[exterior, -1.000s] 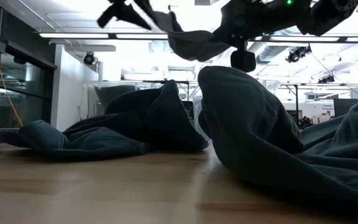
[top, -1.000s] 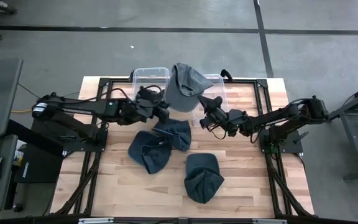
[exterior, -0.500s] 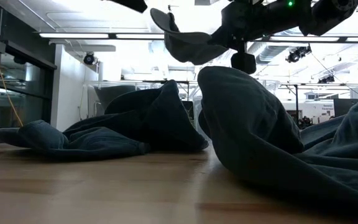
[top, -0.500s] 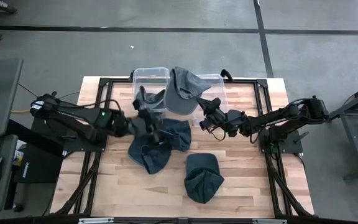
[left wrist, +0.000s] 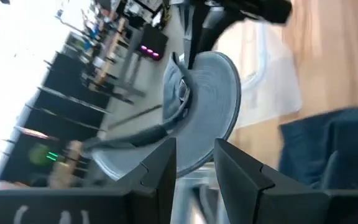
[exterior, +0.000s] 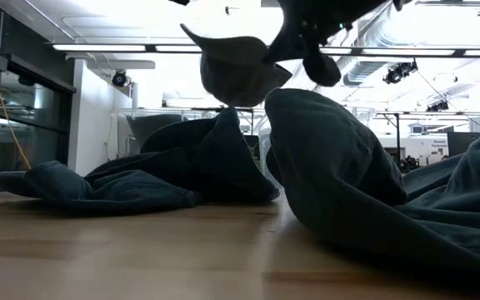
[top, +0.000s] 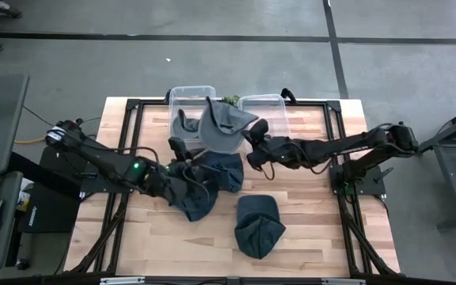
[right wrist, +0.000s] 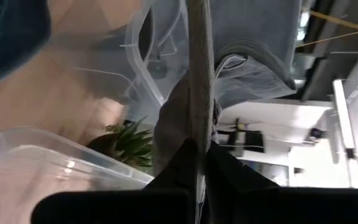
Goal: Pick & Place hat
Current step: Put the gray cap into the left transparent bin
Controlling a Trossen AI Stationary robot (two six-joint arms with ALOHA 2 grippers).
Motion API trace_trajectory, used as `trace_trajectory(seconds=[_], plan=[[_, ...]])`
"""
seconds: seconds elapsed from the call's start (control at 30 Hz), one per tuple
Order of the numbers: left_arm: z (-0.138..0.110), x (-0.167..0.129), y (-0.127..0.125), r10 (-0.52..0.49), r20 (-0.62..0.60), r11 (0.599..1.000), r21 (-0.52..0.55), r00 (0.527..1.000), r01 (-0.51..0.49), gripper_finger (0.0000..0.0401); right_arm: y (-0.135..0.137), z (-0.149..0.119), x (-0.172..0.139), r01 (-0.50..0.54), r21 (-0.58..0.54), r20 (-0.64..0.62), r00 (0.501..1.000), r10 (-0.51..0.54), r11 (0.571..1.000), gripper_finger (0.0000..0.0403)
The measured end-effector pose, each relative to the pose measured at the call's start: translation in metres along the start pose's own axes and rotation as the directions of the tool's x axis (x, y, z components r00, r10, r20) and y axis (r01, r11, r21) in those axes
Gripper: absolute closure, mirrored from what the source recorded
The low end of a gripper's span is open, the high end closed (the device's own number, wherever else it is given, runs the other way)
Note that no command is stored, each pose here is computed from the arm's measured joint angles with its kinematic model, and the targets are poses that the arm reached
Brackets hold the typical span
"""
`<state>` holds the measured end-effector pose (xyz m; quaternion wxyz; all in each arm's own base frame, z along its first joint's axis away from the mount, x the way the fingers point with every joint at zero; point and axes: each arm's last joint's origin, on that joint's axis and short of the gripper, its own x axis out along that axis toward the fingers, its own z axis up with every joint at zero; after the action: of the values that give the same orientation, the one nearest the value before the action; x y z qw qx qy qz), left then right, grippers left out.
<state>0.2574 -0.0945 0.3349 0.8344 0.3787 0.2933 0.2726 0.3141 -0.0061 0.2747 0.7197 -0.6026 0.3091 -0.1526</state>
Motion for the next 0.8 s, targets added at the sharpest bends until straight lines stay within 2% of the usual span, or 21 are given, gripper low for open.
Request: trace_trajectory(seconds=[0.1,0.2,0.27,0.57,0.8], plan=[[0.002,0.006,-0.011,0.045,-0.029,0.989,0.14,0.999,-0.041,0.0297,-0.011,0.002,-0.002,-0.063,0.011,0.007,0.998,0.063,0.998,0.0397],[0.005,0.012,-0.02,0.112,-0.053,0.969,0.228,0.992,-0.097,0.0297,-0.018,0.004,-0.004,-0.105,0.015,0.018,0.994,0.105,0.994,0.0397],[0.004,0.014,-0.025,0.123,-0.062,0.95,0.295,0.991,-0.099,0.0297,-0.02,0.004,-0.005,-0.118,0.003,0.015,0.993,0.118,0.993,0.0397],[0.005,0.017,-0.032,0.114,-0.064,0.938,0.334,0.991,-0.087,0.0297,-0.015,0.002,-0.006,-0.171,-0.027,0.013,0.985,0.171,0.985,0.0397],[0.005,0.016,-0.032,0.105,-0.065,0.908,0.414,0.992,-0.069,0.0297,-0.015,0.002,-0.006,-0.172,-0.047,0.018,0.985,0.173,0.984,0.0397]])
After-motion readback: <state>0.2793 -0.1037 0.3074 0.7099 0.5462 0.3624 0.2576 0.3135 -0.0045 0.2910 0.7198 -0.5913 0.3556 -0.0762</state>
